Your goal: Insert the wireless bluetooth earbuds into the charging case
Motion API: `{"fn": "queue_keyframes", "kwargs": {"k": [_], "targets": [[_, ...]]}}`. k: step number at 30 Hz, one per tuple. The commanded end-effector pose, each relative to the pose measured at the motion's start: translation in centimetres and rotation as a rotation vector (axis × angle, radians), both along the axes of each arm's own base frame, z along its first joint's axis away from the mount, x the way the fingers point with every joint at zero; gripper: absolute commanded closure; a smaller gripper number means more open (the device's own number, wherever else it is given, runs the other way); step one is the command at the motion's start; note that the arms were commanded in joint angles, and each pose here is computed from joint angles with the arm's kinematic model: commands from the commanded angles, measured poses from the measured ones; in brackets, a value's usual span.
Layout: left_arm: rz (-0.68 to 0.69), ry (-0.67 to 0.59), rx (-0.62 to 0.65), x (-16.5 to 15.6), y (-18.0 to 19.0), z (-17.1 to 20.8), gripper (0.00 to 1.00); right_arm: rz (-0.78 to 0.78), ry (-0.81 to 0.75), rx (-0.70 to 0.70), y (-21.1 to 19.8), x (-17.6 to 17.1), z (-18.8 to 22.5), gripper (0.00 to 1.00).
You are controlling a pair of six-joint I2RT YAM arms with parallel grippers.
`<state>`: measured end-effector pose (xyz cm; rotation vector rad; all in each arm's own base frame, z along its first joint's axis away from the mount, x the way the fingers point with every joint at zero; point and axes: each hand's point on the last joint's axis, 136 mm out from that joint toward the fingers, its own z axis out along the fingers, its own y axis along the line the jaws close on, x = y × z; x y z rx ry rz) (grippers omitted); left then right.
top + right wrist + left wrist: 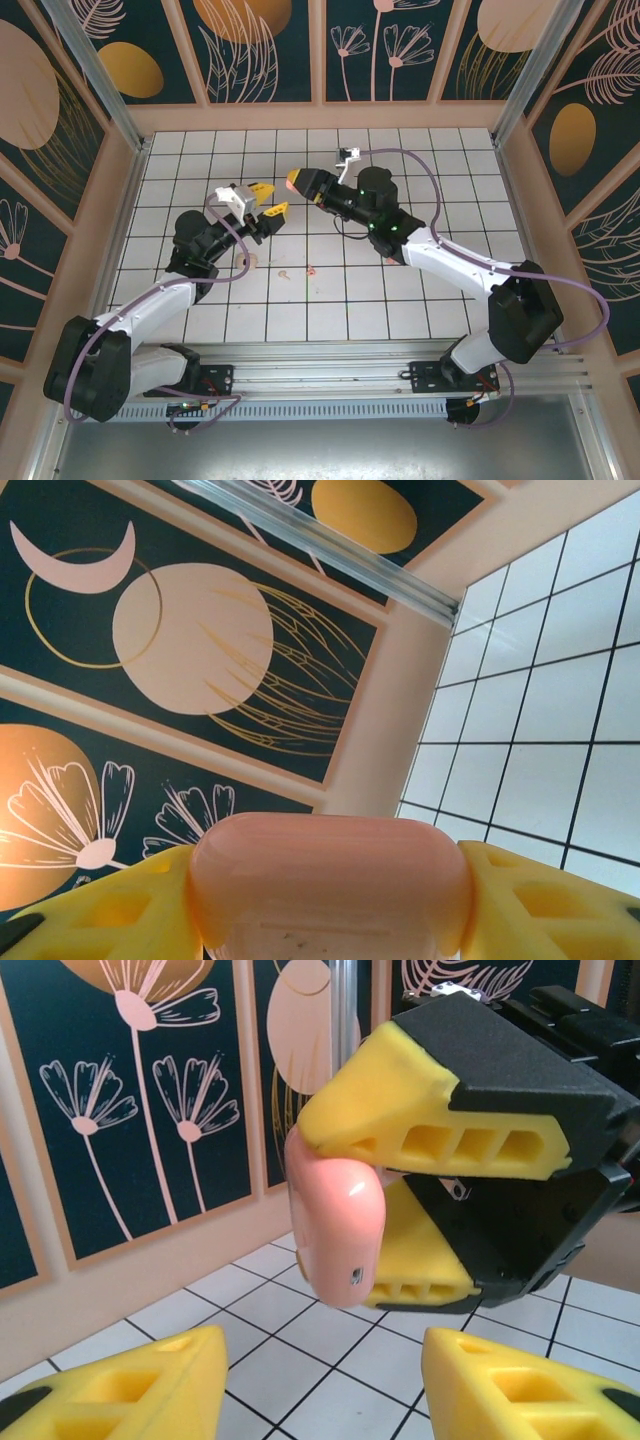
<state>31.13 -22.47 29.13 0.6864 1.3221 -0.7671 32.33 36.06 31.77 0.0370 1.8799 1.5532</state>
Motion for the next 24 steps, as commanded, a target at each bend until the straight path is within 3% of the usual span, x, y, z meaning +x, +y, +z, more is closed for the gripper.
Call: {"fn": "queue_keyframes", "kwargs": {"k": [1,24], "targets": [[0.001,-0.046,-0.049,0.2,-0.3,2.0,0.49,0.025,-0.034,0.054,0.2,-1.1,1.8,0.46],[-0.011,-0.035,-0.107,0.0,-0.8,3.6,0.55,0.078,-0.016,0.044,2.0,-2.7,1.1,0.46]]}}
